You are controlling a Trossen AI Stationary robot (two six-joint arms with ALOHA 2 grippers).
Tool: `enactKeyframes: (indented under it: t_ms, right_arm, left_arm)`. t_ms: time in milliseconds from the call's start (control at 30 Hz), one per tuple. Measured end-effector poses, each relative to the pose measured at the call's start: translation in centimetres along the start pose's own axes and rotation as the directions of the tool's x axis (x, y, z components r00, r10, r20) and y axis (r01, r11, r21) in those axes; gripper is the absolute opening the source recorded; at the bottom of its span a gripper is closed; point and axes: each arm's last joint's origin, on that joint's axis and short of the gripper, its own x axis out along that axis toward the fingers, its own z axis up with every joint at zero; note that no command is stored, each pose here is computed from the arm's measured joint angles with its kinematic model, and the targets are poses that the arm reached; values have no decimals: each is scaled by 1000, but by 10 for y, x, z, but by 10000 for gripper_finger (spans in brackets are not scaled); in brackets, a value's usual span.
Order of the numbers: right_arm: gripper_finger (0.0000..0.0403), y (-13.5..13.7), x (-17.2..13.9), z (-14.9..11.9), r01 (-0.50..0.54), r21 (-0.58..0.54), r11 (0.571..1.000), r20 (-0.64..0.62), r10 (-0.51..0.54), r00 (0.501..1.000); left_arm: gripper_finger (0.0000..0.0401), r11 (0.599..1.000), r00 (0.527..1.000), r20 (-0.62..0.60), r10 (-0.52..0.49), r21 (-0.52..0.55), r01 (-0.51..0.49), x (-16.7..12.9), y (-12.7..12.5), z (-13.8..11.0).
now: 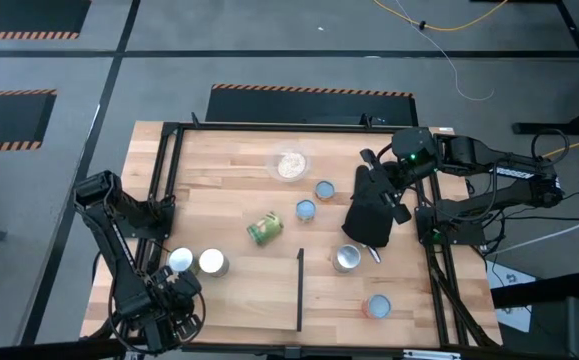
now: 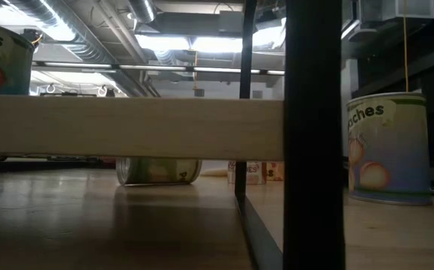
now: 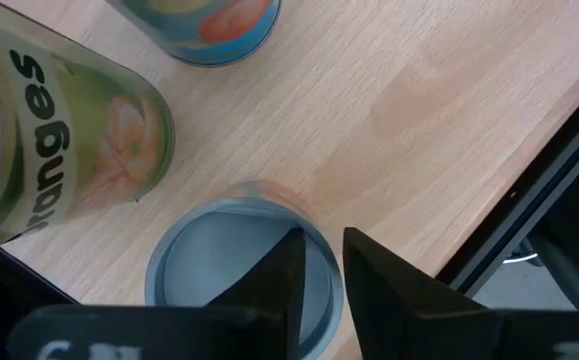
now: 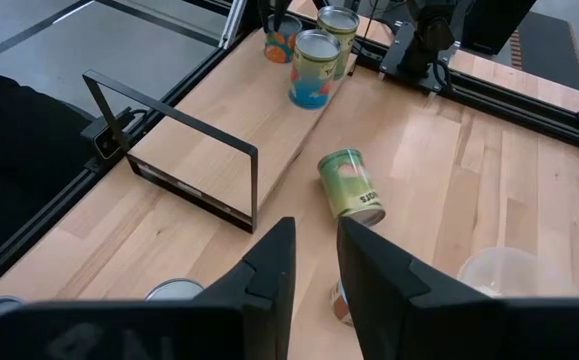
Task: Pick and place cans onto a shelf
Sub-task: Put the orange canned orange on the shelf aligned with the other green canned orange, then put the red canned tomato on the shelf aligned with the other blue canned orange
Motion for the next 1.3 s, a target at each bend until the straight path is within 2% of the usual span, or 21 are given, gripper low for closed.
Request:
enactKeyframes:
  t_ms: [133,400,567,700,900,1033,1100,1167,1300]
  right_arm:
    - [83,0,0,0,0,0,1000,0,0,1000]
    - [83,0,0,0,0,0,1000,0,0,1000]
    - [83,0,0,0,0,0,1000,0,0,1000]
    - [83,0,0,0,0,0,1000,0,0,1000]
    - [83,0,0,0,0,0,1000,0,0,1000]
    - [83,0,0,0,0,0,1000,0,0,1000]
    - [83,0,0,0,0,0,1000,0,0,1000]
    - [83,0,0,0,-2,2,1000,-3,2,1000]
    - [83,1,0,-3,-11,13,1000,-27,11,1000]
  left_arm:
    - [59,1000,1000,-3,-20,6,20,-5,-3,1]
    - [61,988,989,8,-149,49,148,-41,-21,8]
    - [58,967,954,185,-235,148,209,-60,-31,22]
    - [61,950,897,358,-258,264,167,-71,-37,43]
    - [55,908,874,441,-205,420,0,-74,-42,92]
    - [54,823,872,473,-125,540,-175,-66,-37,133]
    - [55,783,882,464,-83,577,-230,-60,-31,157]
    - [54,758,908,414,-65,612,-225,-54,-25,181]
    - [51,748,941,323,-95,647,-147,-44,-9,230]
